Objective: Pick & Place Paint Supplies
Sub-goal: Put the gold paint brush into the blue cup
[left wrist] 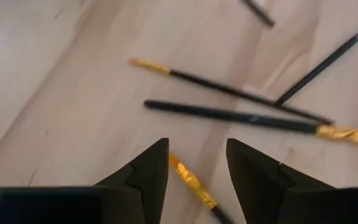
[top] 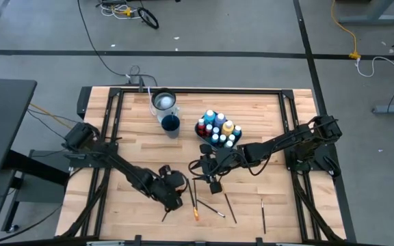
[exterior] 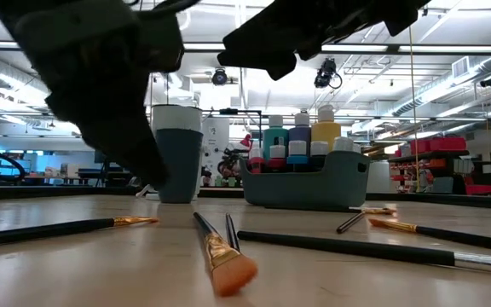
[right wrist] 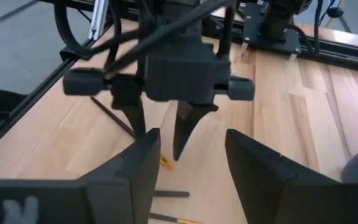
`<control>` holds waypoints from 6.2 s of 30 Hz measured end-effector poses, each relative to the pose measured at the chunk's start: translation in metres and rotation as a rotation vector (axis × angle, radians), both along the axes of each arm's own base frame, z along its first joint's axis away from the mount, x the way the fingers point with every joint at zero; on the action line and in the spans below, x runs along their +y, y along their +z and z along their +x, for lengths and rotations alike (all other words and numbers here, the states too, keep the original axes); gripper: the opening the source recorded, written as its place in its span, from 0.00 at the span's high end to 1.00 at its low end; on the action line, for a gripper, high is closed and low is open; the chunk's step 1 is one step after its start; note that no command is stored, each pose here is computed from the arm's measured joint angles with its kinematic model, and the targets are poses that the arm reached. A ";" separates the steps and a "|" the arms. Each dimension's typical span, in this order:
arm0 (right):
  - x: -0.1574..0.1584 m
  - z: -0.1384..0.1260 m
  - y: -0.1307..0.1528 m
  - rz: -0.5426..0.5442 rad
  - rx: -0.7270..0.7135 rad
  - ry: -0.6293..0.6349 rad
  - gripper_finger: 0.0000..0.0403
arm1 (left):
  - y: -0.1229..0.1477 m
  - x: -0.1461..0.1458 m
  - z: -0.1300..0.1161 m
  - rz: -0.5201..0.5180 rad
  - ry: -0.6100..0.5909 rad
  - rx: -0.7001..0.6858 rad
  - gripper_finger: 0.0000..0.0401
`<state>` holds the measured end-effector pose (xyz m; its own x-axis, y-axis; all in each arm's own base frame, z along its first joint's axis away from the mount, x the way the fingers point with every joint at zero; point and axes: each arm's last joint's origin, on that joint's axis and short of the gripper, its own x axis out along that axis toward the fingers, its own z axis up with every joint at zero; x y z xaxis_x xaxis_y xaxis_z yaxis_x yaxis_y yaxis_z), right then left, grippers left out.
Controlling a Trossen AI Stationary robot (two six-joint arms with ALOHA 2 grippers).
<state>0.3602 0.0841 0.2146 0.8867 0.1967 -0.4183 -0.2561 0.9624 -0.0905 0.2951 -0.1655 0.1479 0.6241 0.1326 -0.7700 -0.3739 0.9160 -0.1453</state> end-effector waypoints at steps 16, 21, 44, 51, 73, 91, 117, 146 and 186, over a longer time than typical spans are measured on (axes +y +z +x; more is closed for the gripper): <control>0.000 0.001 0.003 0.014 -0.032 -0.001 0.54 | -0.010 0.005 -0.010 0.029 0.066 0.071 0.62; 0.001 0.002 0.006 0.022 -0.064 -0.001 0.54 | -0.009 0.004 -0.009 0.025 0.053 0.048 0.62; 0.000 0.002 0.005 0.021 -0.058 -0.002 0.54 | -0.030 0.006 -0.001 0.208 -0.048 0.081 0.69; 0.001 0.002 0.006 0.022 -0.062 -0.002 0.54 | -0.012 0.014 0.001 0.214 -0.026 0.031 0.68; 0.001 0.002 0.006 0.022 -0.064 -0.002 0.54 | -0.035 0.016 0.003 0.150 0.106 0.069 0.72; 0.001 0.003 0.006 0.022 -0.064 -0.002 0.54 | -0.003 0.014 0.004 0.224 0.119 -0.050 0.99; -0.004 0.005 0.011 0.033 -0.113 -0.017 0.54 | 0.140 0.032 -0.041 0.736 0.436 -0.504 1.00; -0.004 0.005 0.009 0.070 -0.089 -0.032 0.54 | 0.134 0.180 -0.060 0.650 0.190 -1.048 1.00; -0.008 0.006 0.010 0.055 -0.104 -0.036 0.54 | -0.003 0.203 -0.070 0.541 0.373 -0.770 0.93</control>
<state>0.3660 0.0763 0.2245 0.9316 0.1841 -0.3133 -0.2133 0.9751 -0.0613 0.2251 0.0373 0.1450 0.7732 0.6325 0.0457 -0.6293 0.7742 -0.0675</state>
